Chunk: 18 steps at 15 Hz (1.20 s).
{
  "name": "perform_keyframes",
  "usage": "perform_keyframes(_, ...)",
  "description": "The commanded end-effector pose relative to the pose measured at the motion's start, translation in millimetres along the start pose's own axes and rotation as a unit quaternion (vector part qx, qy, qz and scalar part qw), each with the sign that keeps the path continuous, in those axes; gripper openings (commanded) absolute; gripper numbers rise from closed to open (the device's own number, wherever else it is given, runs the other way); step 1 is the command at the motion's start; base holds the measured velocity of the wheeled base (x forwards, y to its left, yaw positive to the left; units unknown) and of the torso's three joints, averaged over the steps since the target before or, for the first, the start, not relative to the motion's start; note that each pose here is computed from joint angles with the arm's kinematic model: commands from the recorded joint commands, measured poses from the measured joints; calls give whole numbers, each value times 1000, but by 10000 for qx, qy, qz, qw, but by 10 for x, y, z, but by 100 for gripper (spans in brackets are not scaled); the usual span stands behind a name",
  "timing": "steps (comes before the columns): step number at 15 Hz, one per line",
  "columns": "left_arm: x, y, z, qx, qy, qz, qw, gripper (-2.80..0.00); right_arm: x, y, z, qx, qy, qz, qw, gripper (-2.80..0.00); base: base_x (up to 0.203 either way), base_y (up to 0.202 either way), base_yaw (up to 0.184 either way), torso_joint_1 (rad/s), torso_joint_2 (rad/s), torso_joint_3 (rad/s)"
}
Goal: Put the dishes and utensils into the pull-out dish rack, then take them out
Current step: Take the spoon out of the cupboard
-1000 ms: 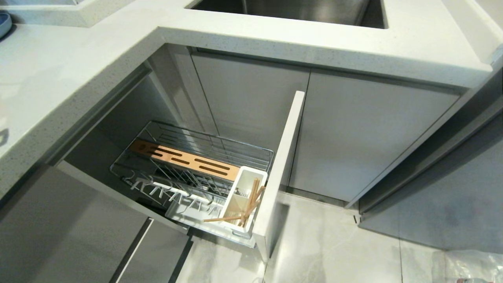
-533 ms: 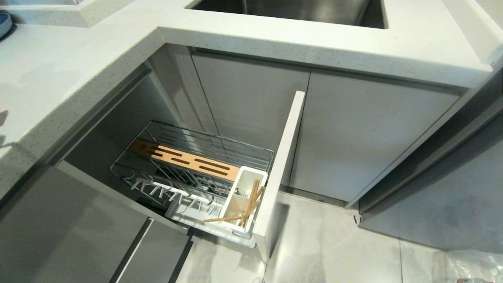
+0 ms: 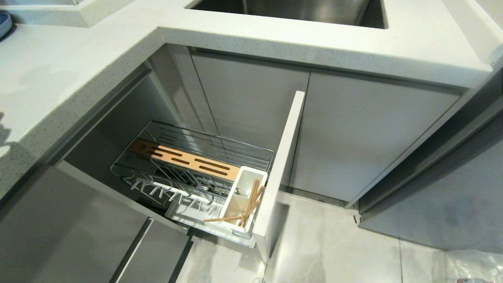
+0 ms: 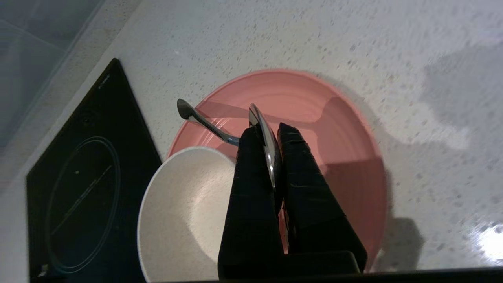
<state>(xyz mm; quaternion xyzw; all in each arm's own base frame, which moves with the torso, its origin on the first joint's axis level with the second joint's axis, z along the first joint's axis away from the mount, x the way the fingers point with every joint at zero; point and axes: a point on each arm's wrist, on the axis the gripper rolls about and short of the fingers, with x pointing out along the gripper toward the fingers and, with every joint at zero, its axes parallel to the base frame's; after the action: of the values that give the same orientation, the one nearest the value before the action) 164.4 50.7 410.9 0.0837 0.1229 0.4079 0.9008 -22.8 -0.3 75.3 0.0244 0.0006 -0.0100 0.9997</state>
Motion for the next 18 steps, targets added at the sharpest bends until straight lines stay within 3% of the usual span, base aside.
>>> perform_keyframes(1,-38,22,-43,142,47,43,9999,-280,1,0,-4,1,7,0,10000,-280,0,0,0,0,0,0)
perform_keyframes(5,-56,21,-143,351,197,71,9992,-280,1,0,-4,1,7,0,10000,-280,0,0,0,0,0,0)
perform_keyframes(11,-71,21,-280,934,412,200,9946,-280,1,0,-4,1,7,0,10000,-280,0,0,0,0,0,0)
perform_keyframes(15,-81,23,-287,929,402,184,9947,-280,1,0,-4,1,7,0,10000,-280,0,0,0,0,0,0)
perform_keyframes(18,-92,37,-226,744,186,210,9968,-280,1,0,-4,1,7,0,10000,-280,0,0,0,0,0,0)
